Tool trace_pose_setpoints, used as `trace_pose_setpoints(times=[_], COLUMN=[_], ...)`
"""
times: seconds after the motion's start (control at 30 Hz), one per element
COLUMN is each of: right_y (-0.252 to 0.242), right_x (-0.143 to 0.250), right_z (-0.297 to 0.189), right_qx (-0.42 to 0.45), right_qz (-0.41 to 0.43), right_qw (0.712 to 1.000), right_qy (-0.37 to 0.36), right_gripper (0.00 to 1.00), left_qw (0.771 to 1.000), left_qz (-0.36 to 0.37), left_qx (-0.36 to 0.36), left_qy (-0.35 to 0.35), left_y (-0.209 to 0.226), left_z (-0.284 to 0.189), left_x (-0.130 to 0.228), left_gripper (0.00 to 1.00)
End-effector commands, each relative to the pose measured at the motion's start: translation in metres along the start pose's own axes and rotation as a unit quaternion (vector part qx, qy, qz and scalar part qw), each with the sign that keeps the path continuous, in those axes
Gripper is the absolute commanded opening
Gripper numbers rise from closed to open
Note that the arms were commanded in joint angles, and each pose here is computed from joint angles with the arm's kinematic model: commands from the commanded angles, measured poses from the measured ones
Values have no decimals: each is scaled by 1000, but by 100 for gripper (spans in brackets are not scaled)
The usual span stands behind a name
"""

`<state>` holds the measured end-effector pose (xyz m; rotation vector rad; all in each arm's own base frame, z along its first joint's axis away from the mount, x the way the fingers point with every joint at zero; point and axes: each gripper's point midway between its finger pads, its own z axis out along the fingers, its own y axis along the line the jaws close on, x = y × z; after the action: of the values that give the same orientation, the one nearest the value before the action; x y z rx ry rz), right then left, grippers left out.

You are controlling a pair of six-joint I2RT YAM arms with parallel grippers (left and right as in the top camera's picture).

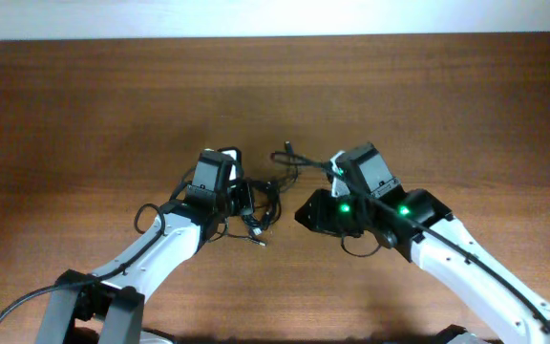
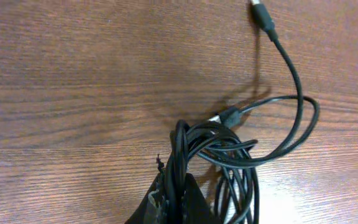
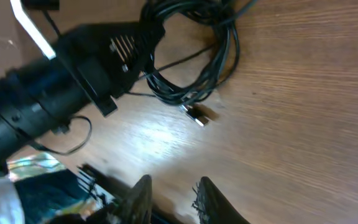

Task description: Untangle cables

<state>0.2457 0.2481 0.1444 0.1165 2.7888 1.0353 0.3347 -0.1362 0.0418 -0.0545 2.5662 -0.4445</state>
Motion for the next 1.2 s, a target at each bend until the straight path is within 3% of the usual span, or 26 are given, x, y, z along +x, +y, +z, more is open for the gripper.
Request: trace_pose_setpoints(times=[0.0,0.13,0.43,0.8,0.9,1.0,1.07,1.17], right_y=[15,5,0,-5,-7,-7,-2,24], right_x=[0,-6,-34,-28,-28,-31,-40,-43], right_z=[29,83,123,150,157,157,151,114], right_qx=[-50,-65,-85,-57,-58,-61,-85,-170], right_qz=[40,159,317,386,384,378,256,138], right_qw=[997,980,940,918,919,922,962,972], right_qy=[50,103,91,68,66,58,46,89], right_gripper=[25,29,34,37,32,4,4,4], left_qw=[1000,998,998,998,998,998,998,993], left_qz=[26,58,58,58,58,57,56,57], left_qx=[-16,-13,-13,-12,-13,-16,-34,-103], left_qy=[-4,-10,-10,-9,-9,-1,2,-22], left_y=[5,4,4,3,3,5,12,35], left_z=[2,2,2,2,2,2,2,-1], left_x=[-1,-4,-4,-4,-4,0,2,-8], left_gripper=[0,0,0,0,0,0,0,0])
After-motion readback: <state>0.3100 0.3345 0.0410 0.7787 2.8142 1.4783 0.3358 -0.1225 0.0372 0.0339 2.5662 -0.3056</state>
